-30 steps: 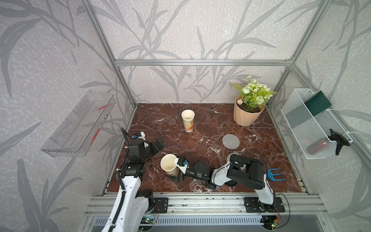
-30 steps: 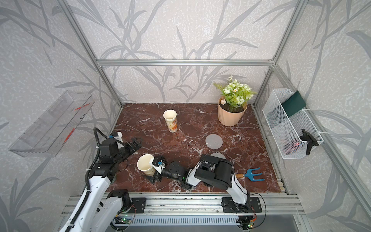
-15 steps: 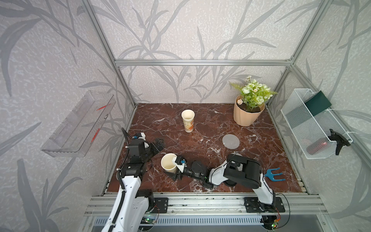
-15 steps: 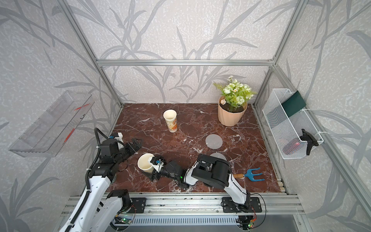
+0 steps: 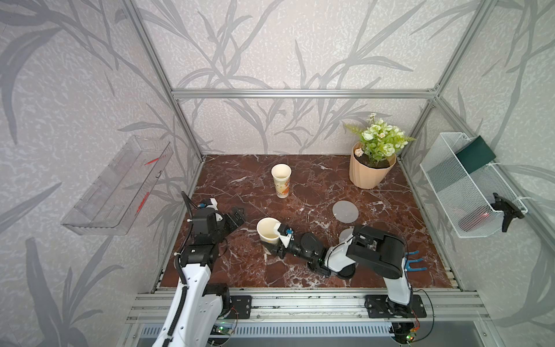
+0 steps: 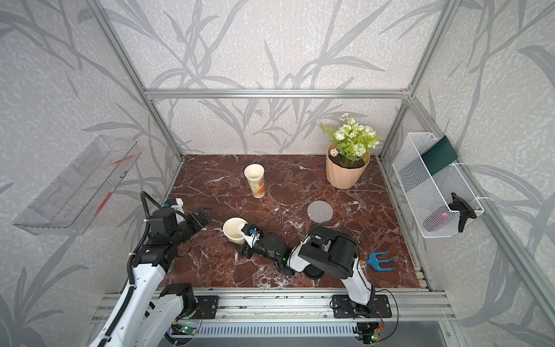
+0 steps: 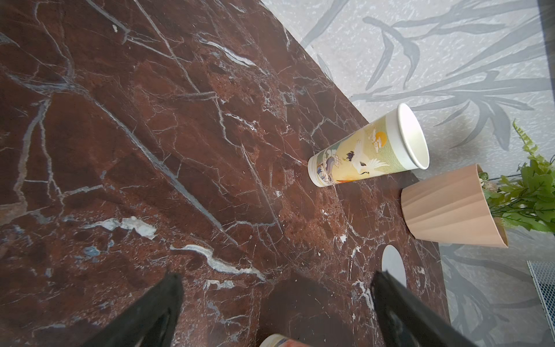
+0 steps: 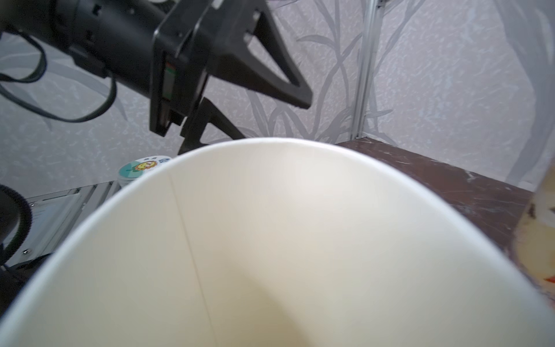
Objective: Put the leak-proof paper on the milk tea cups
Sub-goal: Pick up the cup at the center of the board, then place the cup at the center of the board.
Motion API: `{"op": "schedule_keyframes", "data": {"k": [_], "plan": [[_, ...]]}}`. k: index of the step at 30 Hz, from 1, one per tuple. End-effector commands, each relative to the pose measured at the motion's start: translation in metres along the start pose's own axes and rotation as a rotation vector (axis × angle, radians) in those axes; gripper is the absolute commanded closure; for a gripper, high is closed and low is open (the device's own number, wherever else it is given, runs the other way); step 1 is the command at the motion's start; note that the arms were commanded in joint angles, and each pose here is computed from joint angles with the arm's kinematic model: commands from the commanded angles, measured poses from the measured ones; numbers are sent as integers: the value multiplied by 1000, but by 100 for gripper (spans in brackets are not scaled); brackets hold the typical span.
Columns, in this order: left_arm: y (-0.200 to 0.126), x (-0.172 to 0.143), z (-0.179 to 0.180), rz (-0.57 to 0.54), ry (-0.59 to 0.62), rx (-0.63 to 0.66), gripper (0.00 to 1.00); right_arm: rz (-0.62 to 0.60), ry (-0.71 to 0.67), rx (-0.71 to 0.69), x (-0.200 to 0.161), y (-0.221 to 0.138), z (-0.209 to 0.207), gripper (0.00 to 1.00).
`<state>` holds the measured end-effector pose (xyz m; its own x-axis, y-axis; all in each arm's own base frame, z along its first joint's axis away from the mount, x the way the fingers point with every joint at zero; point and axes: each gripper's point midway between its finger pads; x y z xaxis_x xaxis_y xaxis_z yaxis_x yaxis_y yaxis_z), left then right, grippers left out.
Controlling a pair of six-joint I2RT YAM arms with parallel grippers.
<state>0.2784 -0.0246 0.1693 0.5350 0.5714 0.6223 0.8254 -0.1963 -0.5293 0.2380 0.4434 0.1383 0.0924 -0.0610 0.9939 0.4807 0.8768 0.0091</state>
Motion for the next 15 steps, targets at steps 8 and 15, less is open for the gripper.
{"op": "schedule_keyframes", "data": {"k": [8, 15], "plan": [[3, 1, 0, 9, 11, 2, 1, -39, 9, -279, 16, -30, -127, 32], [6, 3, -1, -2, 7, -9, 1, -6, 20, -328, 4, -45, -152, 32]]}}
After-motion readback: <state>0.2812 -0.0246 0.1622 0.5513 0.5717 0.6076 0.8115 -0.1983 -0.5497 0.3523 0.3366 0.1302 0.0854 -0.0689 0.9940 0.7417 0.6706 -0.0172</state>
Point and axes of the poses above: each gripper's point midway between its finger pads, its own y axis out along the fingers, its own z axis along the line the jaws close on, x = y × z, and after that the axes turned 4 degrees about y, right-handed
